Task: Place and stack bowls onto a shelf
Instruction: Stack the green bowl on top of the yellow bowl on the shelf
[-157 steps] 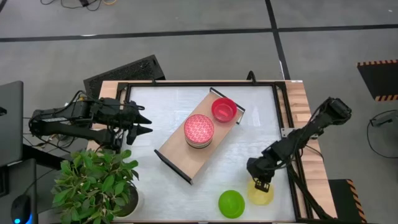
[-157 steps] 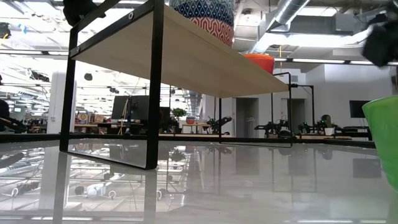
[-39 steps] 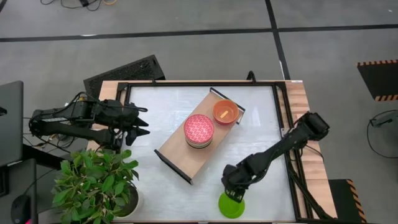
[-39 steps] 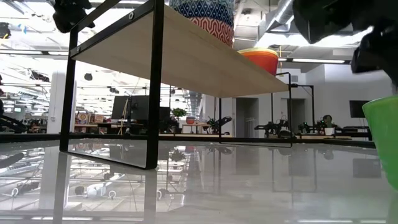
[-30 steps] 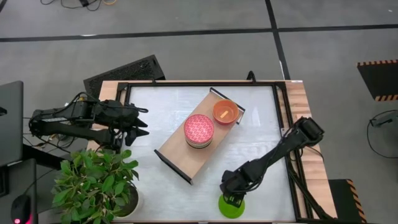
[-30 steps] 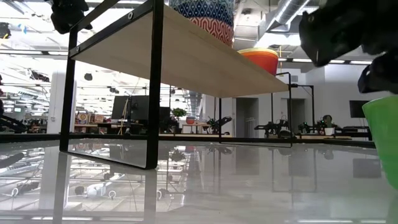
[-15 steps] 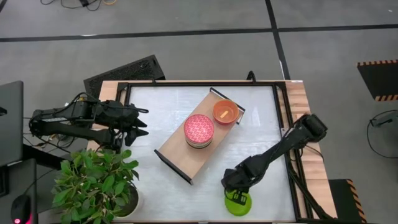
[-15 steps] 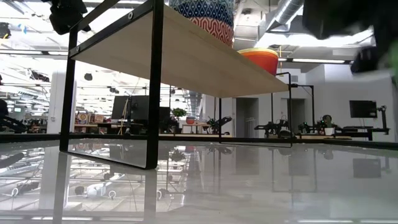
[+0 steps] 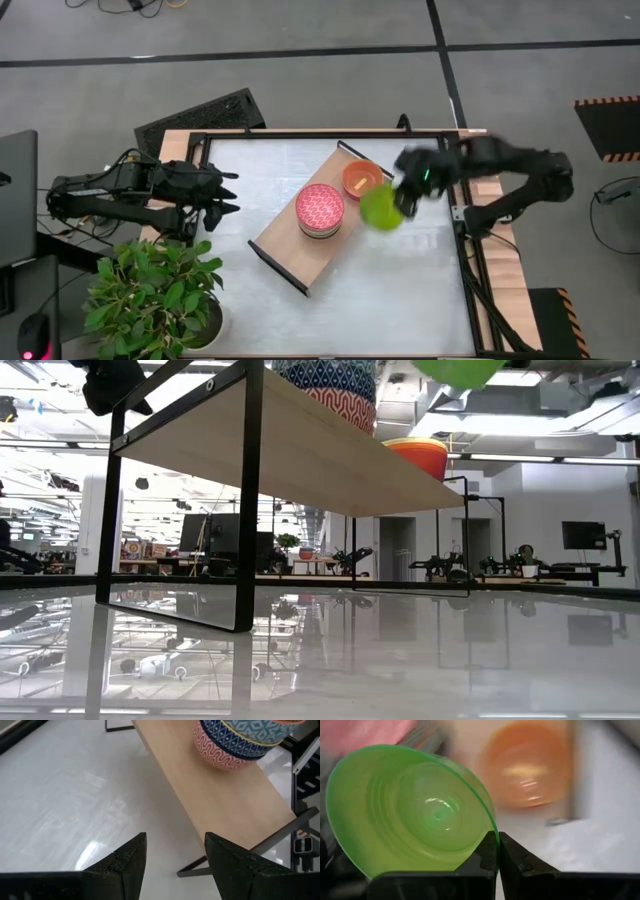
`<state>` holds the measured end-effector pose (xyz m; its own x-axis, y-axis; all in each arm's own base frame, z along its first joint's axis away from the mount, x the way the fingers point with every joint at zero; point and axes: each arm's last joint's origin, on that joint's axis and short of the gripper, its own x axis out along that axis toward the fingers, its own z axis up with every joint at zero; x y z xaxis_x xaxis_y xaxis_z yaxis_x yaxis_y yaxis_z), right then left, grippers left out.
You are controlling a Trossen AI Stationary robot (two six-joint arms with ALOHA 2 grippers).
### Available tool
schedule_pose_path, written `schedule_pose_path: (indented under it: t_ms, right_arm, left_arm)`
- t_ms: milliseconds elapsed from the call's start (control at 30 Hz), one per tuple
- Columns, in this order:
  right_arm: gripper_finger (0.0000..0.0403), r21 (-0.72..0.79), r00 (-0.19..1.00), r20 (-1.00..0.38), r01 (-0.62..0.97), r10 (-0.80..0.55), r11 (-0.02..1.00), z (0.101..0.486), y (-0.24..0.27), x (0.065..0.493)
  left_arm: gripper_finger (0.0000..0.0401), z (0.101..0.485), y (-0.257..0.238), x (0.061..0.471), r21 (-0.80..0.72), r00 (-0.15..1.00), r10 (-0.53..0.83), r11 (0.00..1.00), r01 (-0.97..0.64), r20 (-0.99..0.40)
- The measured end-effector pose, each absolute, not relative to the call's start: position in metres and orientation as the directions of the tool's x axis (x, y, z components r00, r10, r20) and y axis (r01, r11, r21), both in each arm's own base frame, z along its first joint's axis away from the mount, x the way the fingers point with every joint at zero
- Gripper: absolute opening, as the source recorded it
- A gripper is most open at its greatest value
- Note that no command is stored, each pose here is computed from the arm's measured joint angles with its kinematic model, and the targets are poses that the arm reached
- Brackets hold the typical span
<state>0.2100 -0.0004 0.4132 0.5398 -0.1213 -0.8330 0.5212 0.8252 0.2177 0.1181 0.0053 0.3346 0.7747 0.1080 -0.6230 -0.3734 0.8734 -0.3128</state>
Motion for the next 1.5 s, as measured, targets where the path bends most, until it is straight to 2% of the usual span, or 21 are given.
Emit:
schedule_pose_path:
  t_ms: [200,533,667,833,1100,1300,1500]
  right_arm:
    - [0.0022,0.099,0.553,-0.784,0.559,-0.282,0.823,0.434,-0.064,0.200]
    - [0.0025,0.106,0.497,-0.859,0.407,-0.123,0.907,0.404,-0.133,0.245]
    - [0.0025,0.131,0.480,-0.875,0.357,-0.062,0.925,0.397,-0.141,0.261]
    - [0.0025,0.133,0.376,-0.927,0.320,0.004,0.938,0.385,-0.143,0.273]
    - [0.0030,0.138,0.303,-0.952,0.302,0.043,0.943,0.367,-0.150,0.286]
    - [0.0064,0.135,0.312,-0.949,0.298,0.037,0.945,0.369,-0.149,0.284]
    - [0.0117,0.127,0.340,-0.940,0.285,0.023,0.950,0.380,-0.146,0.278]
  left_arm:
    - [0.0186,0.335,0.005,0.118,-0.321,0.774,0.111,0.867,-0.382,-0.623]
    - [0.0186,0.335,0.005,0.118,-0.353,0.774,0.116,0.841,-0.410,-0.623]
    - [0.0186,0.335,0.005,0.118,-0.353,0.773,0.116,0.841,-0.410,-0.623]
    - [0.0186,0.334,0.005,0.118,-0.353,0.773,0.116,0.841,-0.410,-0.624]
    - [0.0186,0.334,0.006,0.118,-0.345,0.771,0.129,0.839,-0.420,-0.623]
    - [0.0186,0.334,0.006,0.118,-0.343,0.771,0.132,0.840,-0.421,-0.623]
    - [0.0195,0.336,0.006,0.118,-0.353,0.773,0.137,0.831,-0.429,-0.619]
